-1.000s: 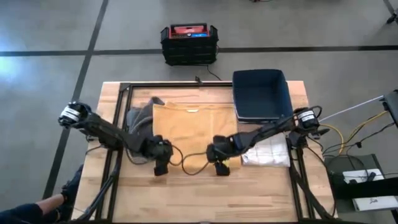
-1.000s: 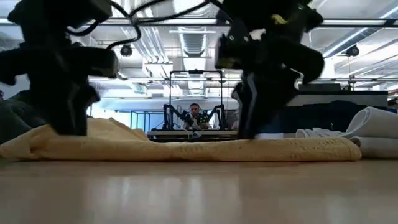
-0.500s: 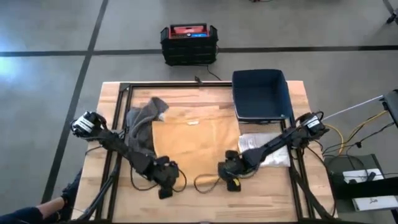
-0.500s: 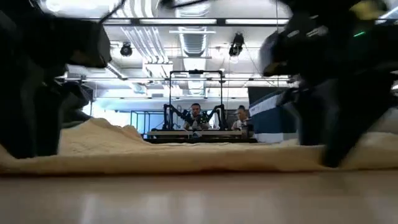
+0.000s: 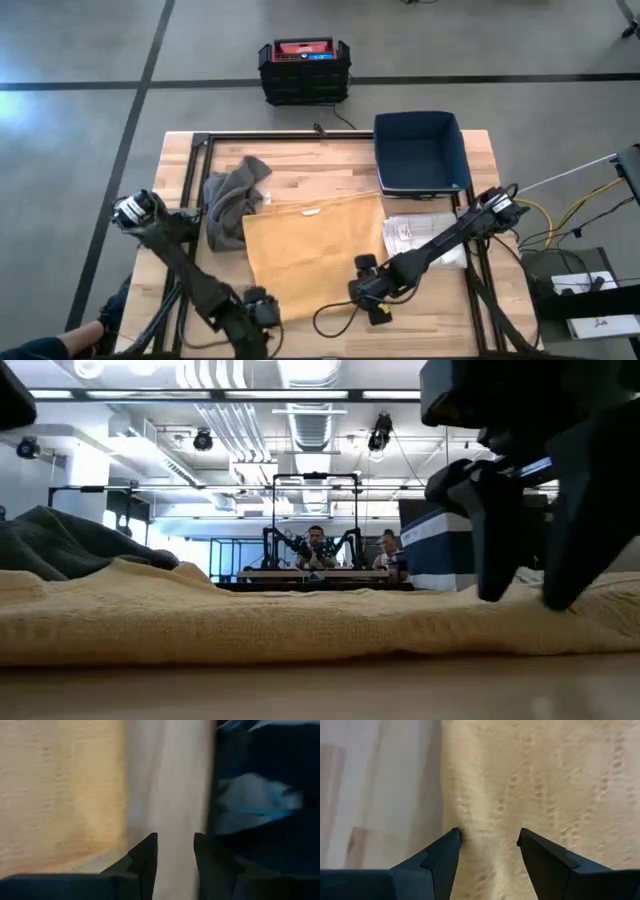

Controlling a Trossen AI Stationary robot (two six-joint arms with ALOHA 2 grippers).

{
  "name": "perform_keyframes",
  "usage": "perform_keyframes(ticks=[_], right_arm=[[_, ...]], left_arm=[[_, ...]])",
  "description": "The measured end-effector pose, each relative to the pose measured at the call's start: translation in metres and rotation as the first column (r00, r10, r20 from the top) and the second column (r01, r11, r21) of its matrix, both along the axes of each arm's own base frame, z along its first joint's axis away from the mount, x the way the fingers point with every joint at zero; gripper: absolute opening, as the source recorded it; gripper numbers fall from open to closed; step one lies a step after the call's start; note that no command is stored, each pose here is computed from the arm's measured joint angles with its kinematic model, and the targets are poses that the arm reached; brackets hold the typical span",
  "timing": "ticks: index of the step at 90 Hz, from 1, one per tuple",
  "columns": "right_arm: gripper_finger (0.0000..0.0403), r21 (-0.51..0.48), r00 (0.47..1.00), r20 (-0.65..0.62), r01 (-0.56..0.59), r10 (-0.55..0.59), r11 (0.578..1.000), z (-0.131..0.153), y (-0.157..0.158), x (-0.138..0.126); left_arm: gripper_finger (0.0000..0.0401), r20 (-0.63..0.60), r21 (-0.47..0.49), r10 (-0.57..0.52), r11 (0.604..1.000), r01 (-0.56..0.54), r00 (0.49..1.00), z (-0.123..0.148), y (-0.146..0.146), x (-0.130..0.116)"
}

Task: Fold towel
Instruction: Fold the yellow towel

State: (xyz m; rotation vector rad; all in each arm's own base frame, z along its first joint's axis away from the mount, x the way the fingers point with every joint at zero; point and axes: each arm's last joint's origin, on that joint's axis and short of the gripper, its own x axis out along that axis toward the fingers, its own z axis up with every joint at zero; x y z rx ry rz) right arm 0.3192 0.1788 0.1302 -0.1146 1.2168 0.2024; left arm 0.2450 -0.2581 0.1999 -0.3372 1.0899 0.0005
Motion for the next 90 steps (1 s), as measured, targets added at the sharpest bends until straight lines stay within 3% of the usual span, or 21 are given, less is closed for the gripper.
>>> perform_keyframes(ticks=[10,26,37,57,76,90], right_arm=[[0.0189,-0.015,0.998,0.054,0.027,-0.026,1.0,-0.007,0.0,0.004],[0.0184,-0.015,0.994,0.078,0.081,-0.08,0.997,-0.024,0.0,0.008],[0.0178,-0.043,0.995,0.059,0.086,-0.083,0.995,-0.033,-0.001,0.006],[0.0164,-0.064,0.994,0.02,0.106,-0.105,0.992,-0.042,-0.006,-0.003],[0.0156,-0.065,0.994,0.017,0.105,-0.104,0.992,-0.043,-0.006,-0.003],[0.0159,-0.063,0.994,0.017,0.104,-0.103,0.993,-0.042,-0.006,-0.003]], left_arm=[[0.0113,0.001,0.08,0.086,0.993,-0.086,0.996,-0.019,-0.002,0.014],[0.0106,-0.136,0.053,0.145,0.989,-0.139,0.98,-0.05,-0.012,0.032],[0.0093,-0.178,0.061,0.161,0.986,-0.152,0.971,-0.051,-0.02,0.032],[0.0075,-0.23,0.085,0.165,0.985,-0.149,0.959,-0.042,-0.036,0.013],[0.0075,-0.341,0.139,0.192,0.978,-0.152,0.92,-0.046,-0.05,-0.026],[0.0075,-0.345,0.165,0.229,0.97,-0.181,0.91,-0.047,-0.057,-0.045]])
